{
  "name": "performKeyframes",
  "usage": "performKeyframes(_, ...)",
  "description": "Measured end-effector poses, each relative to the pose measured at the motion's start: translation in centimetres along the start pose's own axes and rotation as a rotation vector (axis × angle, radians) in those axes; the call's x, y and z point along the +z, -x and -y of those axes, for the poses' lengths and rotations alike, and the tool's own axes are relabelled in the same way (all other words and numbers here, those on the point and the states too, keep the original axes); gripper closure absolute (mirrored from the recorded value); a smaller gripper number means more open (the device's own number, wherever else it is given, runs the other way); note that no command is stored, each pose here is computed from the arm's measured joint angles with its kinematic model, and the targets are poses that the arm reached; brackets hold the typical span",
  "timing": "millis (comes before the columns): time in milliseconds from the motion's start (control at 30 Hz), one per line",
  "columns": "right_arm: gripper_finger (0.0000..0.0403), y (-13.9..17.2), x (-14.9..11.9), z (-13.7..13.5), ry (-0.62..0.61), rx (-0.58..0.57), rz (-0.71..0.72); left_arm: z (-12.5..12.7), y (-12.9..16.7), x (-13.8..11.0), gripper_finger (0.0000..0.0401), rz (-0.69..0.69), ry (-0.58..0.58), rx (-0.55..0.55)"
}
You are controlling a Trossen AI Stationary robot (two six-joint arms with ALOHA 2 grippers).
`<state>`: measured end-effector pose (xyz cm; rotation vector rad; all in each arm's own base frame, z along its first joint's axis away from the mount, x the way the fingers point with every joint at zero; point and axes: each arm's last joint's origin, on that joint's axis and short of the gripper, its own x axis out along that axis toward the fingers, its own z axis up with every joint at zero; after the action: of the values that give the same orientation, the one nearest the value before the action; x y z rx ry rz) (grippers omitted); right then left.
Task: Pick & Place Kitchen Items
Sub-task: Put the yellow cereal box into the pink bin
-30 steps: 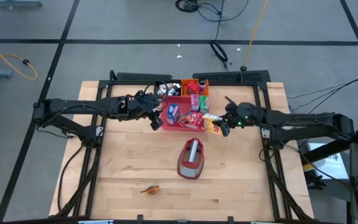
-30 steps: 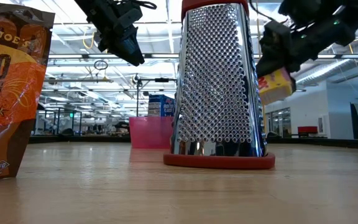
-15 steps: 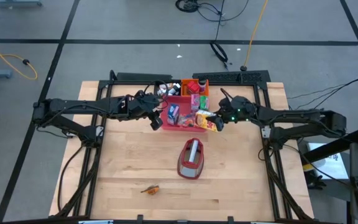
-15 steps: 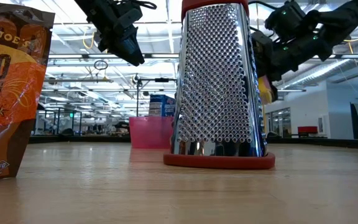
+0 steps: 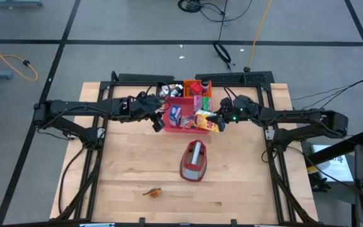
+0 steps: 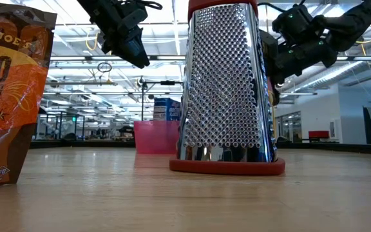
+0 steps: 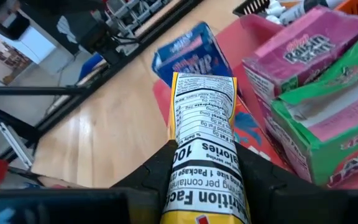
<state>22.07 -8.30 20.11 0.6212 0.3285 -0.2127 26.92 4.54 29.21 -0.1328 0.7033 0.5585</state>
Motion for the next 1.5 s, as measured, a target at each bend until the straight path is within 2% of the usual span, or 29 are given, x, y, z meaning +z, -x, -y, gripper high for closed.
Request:
performKeyframes(167,0.0291,-0.9,-0.3,0.5,0.027,-0.006,-0.005,0.0,0.0,0.0,0.0251,0.000,0.000,0.000)
performKeyframes(633,0.0291,-2.9,0.3,1.8,0.102,0.019,0.122,0.0,0.0,0.0,0.0251,0.000,0.000,0.000)
performKeyframes(833,0.0291,-2.9,0.6,1.6,0.188,0.030,0.151,0.0,0.0,0.0,0.0251,0.000,0.000,0.000)
performKeyframes(1300,0.0291,-2.9,0.7,1.3,0.285,0.034,0.179,0.0,0.0,0.0,0.0251,0.000,0.000,0.000)
performKeyframes(1500,0.0291,-2.8,1.2,1.3,0.294,-0.027,0.243,0.0,0.0,0.1,0.0251,0.012,0.003,-0.001)
